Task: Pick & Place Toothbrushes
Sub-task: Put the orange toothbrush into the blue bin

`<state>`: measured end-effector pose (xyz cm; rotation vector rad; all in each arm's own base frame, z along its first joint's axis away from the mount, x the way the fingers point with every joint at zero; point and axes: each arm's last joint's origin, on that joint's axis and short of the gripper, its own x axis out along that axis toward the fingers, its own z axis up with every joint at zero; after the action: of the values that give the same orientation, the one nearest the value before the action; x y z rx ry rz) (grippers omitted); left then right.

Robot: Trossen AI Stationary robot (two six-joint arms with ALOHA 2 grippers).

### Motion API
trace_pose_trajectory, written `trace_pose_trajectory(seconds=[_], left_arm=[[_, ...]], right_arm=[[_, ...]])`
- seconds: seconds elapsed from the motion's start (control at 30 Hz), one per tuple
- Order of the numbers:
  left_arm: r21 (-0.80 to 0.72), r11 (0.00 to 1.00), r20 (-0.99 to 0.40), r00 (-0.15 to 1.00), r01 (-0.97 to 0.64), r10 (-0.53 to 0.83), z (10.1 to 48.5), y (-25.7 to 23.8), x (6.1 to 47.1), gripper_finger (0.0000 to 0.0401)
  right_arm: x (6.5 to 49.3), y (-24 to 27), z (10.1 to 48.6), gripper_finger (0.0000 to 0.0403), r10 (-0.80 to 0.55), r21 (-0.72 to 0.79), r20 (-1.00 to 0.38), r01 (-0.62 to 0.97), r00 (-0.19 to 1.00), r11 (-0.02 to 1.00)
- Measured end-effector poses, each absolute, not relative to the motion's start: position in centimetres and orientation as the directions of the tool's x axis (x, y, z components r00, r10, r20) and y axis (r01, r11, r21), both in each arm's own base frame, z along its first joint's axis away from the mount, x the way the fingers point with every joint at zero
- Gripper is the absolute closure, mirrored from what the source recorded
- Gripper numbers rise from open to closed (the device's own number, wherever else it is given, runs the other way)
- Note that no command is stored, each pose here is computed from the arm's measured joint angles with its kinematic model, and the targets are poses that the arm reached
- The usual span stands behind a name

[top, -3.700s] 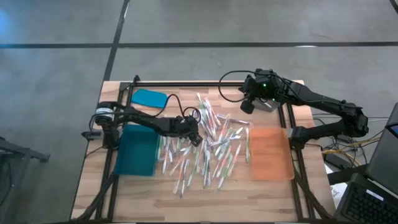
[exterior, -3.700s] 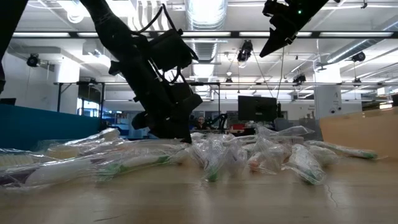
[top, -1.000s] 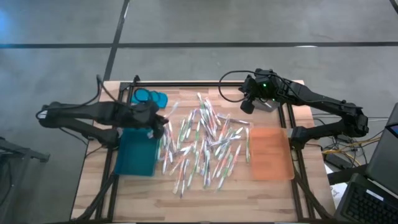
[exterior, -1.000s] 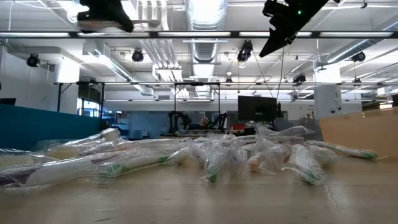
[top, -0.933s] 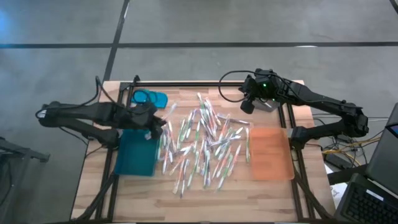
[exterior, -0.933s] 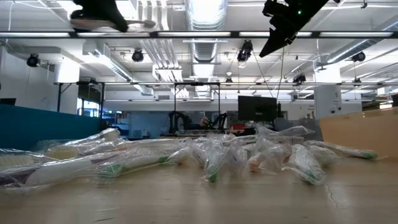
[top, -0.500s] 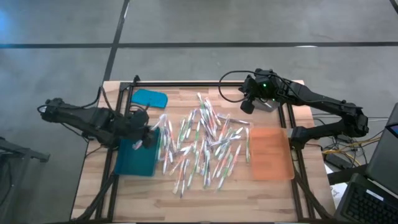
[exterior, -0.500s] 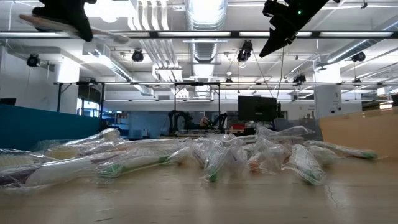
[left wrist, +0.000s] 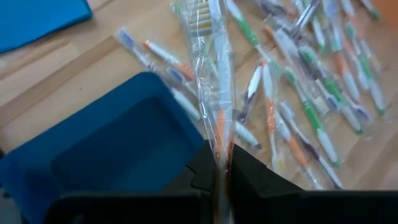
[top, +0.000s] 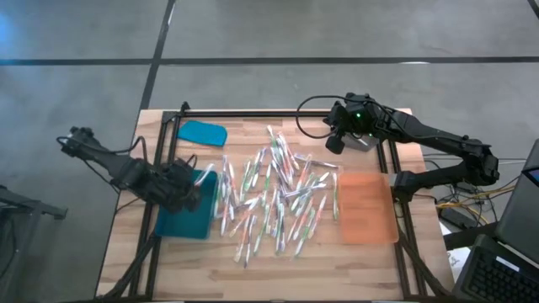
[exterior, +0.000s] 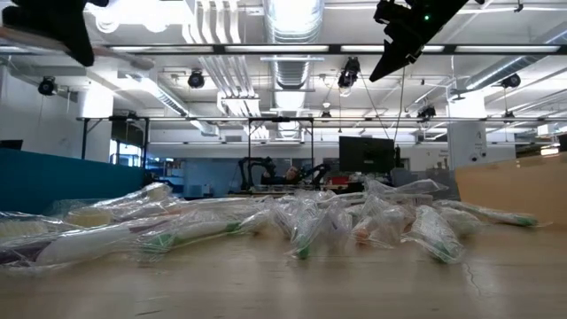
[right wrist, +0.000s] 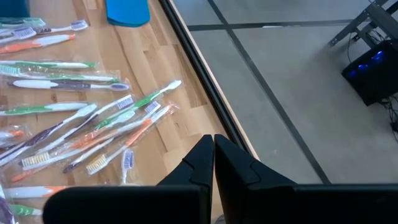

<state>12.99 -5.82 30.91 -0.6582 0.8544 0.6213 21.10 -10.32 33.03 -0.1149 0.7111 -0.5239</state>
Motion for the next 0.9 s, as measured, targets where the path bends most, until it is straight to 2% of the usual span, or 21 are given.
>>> trace_pose_trajectory(seconds=[0.13,0.37,0.63,0.77,0.9], left_arm=[[-0.248,0.621,-0.864,0.46,-0.743,0.205,29.4,-6.1,12.8,0.0368],[-0.181,0.596,-0.918,0.351,-0.782,0.183,26.6,-6.1,12.3,0.0379],[-0.086,0.594,-0.954,0.238,-0.8,0.182,23.4,-5.8,11.6,0.0361],[-0.076,0.6,-0.96,0.221,-0.796,0.171,21.6,-5.8,11.5,0.0373],[-0.11,0.611,-0.954,0.256,-0.784,0.156,20.3,-6.0,11.8,0.0377]], right_arm=[[21.1,-10.3,33.0,0.0394,-0.496,-0.275,-0.593,0.419,0.635,0.865],[21.1,-10.3,33.0,0.0394,-0.496,-0.275,-0.593,0.419,0.635,0.865],[21.1,-10.3,33.0,0.0394,-0.496,-0.275,-0.592,0.419,0.635,0.865],[21.1,-10.3,33.0,0.0394,-0.496,-0.269,-0.591,0.424,0.636,0.865],[21.2,-10.3,33.1,0.0394,-0.498,-0.269,-0.585,0.427,0.64,0.864]])
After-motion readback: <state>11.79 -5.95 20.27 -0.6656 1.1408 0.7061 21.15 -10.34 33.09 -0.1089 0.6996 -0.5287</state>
